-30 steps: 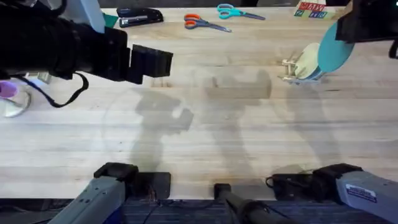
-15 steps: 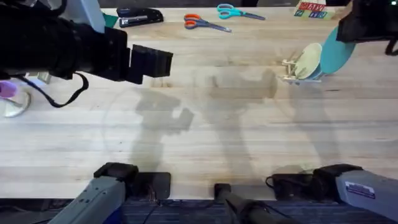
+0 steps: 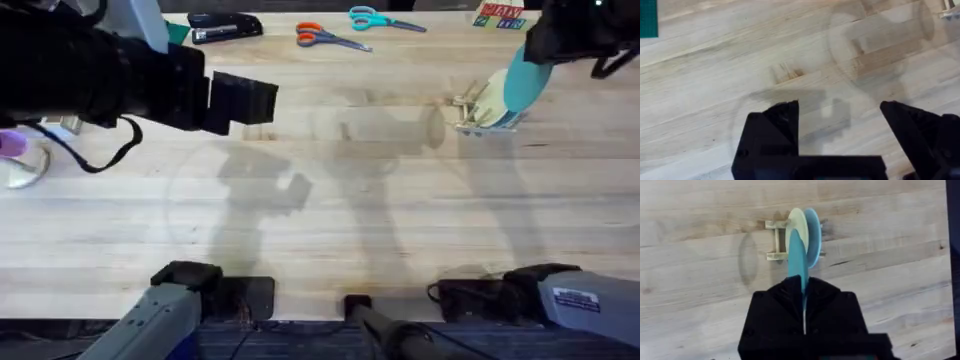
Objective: Pick up the plates from the table one by one and place each into a slot on the dish rack.
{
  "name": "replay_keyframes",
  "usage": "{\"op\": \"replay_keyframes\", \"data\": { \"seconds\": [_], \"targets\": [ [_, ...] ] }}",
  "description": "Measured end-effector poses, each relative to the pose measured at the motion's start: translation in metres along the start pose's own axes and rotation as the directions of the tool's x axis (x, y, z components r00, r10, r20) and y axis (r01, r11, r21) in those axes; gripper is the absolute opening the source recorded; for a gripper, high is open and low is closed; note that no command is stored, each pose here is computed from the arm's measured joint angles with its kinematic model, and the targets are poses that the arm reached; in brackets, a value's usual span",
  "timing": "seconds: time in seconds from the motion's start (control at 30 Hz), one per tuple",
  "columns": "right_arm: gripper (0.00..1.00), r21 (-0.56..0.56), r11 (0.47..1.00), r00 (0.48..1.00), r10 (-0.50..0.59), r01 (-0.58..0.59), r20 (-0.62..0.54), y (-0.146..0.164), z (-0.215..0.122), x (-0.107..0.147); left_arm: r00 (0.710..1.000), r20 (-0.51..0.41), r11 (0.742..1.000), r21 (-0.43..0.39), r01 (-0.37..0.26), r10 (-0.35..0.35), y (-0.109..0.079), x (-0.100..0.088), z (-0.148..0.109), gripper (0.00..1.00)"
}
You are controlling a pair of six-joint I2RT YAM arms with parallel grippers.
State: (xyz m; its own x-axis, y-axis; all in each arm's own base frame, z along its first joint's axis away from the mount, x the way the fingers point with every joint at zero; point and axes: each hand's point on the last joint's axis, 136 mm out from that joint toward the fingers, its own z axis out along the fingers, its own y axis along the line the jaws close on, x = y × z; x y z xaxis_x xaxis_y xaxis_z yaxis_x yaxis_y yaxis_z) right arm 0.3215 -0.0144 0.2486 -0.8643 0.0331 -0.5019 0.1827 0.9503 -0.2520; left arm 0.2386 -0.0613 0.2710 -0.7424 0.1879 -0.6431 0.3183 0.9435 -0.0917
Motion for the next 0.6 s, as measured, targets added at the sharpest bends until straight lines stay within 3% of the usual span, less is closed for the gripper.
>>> {"op": "replay_keyframes", "data": {
  "seconds": [0.6],
  "targets": [
    [0.029,0.004,0.998,0.998,-0.061,0.061,-0.020,0.008,0.019,-0.007,1.000,0.000,1.000,0.000,0.000,0.000,0.000,0.000,0.000,0.994]
  ]
}}
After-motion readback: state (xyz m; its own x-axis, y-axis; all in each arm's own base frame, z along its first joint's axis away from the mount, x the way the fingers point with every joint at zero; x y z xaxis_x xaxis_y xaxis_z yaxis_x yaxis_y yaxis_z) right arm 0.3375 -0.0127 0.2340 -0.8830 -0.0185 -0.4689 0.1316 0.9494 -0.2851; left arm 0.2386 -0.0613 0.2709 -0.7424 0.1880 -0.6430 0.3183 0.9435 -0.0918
